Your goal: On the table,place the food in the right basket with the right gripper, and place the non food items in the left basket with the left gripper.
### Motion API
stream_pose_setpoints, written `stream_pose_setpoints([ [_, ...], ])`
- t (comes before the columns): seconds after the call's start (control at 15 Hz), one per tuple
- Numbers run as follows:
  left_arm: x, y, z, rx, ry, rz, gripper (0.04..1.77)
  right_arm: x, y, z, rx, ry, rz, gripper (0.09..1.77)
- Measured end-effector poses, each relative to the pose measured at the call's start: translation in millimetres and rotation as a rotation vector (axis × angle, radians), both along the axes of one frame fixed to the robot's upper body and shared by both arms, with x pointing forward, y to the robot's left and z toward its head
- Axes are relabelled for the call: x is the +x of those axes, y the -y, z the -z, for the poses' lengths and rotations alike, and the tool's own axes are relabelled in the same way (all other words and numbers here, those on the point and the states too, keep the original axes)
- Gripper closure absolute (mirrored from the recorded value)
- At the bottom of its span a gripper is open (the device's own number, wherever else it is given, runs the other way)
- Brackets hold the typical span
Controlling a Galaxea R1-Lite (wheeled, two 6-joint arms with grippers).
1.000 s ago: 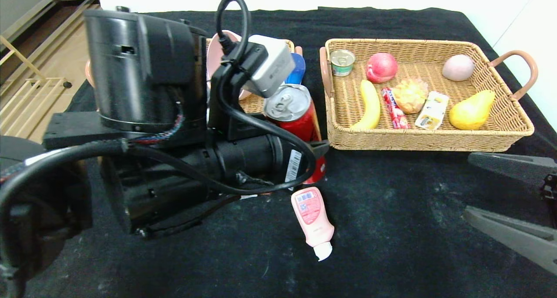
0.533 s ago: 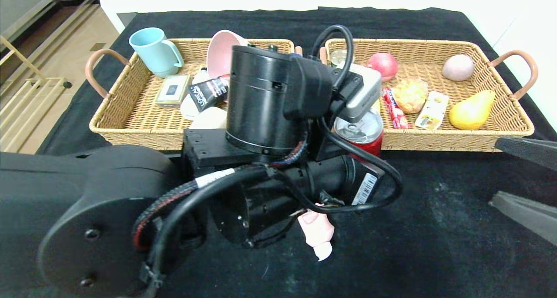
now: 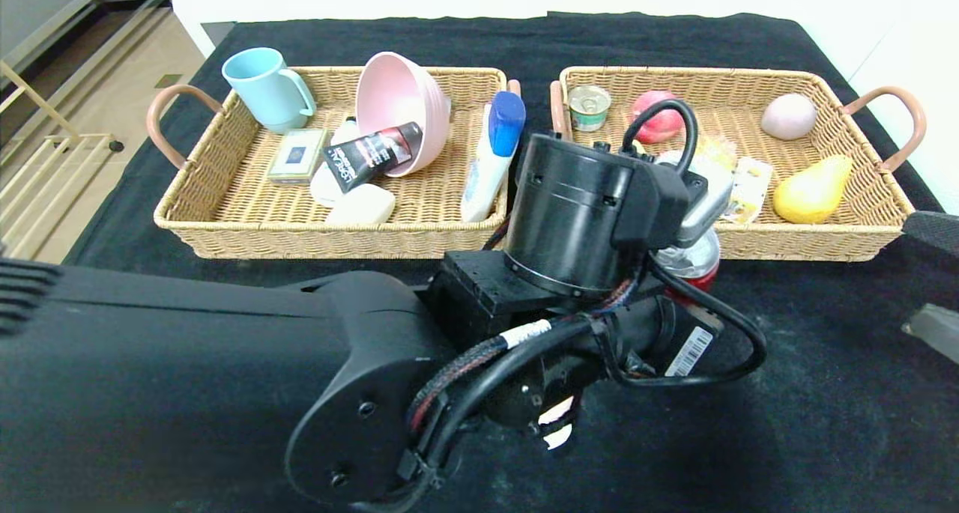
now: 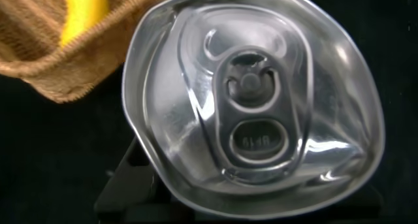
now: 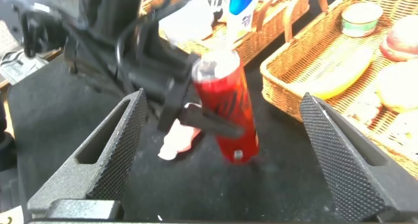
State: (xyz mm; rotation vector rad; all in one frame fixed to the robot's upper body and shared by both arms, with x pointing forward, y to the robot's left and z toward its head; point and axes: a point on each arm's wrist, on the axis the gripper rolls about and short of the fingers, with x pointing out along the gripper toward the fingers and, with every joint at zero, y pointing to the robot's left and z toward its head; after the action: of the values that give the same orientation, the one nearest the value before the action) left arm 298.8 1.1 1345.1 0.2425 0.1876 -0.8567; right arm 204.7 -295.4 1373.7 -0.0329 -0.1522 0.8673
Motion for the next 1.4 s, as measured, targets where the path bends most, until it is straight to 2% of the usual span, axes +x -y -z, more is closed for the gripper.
stream_pose_setpoints([
  [0.4, 1.1, 8.1, 10.6, 0.022, -0.017, 0.006, 0.82, 9.1, 1.0, 2.7, -0.003, -0.024, 0.026, 0.15],
  [0.73, 1.6, 9.1, 11.6, 0.027, -0.011, -0.005, 0.49, 12.2, 0.6, 4.0, -0.006, -0.034, 0.030, 0.15],
  [0.93, 0.5, 7.0, 9.4, 0.028, -0.008, -0.012, 0.37, 12.8, 0.5, 3.3, -0.005, -0.033, 0.031, 0.15],
  [1.13, -8.5, -2.2, -0.5, 0.032, -0.012, -0.007, 0.28, 14.4, 0.1, 4.1, -0.007, -0.039, 0.031, 0.15],
  [1.4, -26.2, -28.1, -9.0, 0.055, -0.037, 0.000, 0.21, 16.3, -0.1, 5.7, -0.009, -0.048, 0.031, 0.15],
])
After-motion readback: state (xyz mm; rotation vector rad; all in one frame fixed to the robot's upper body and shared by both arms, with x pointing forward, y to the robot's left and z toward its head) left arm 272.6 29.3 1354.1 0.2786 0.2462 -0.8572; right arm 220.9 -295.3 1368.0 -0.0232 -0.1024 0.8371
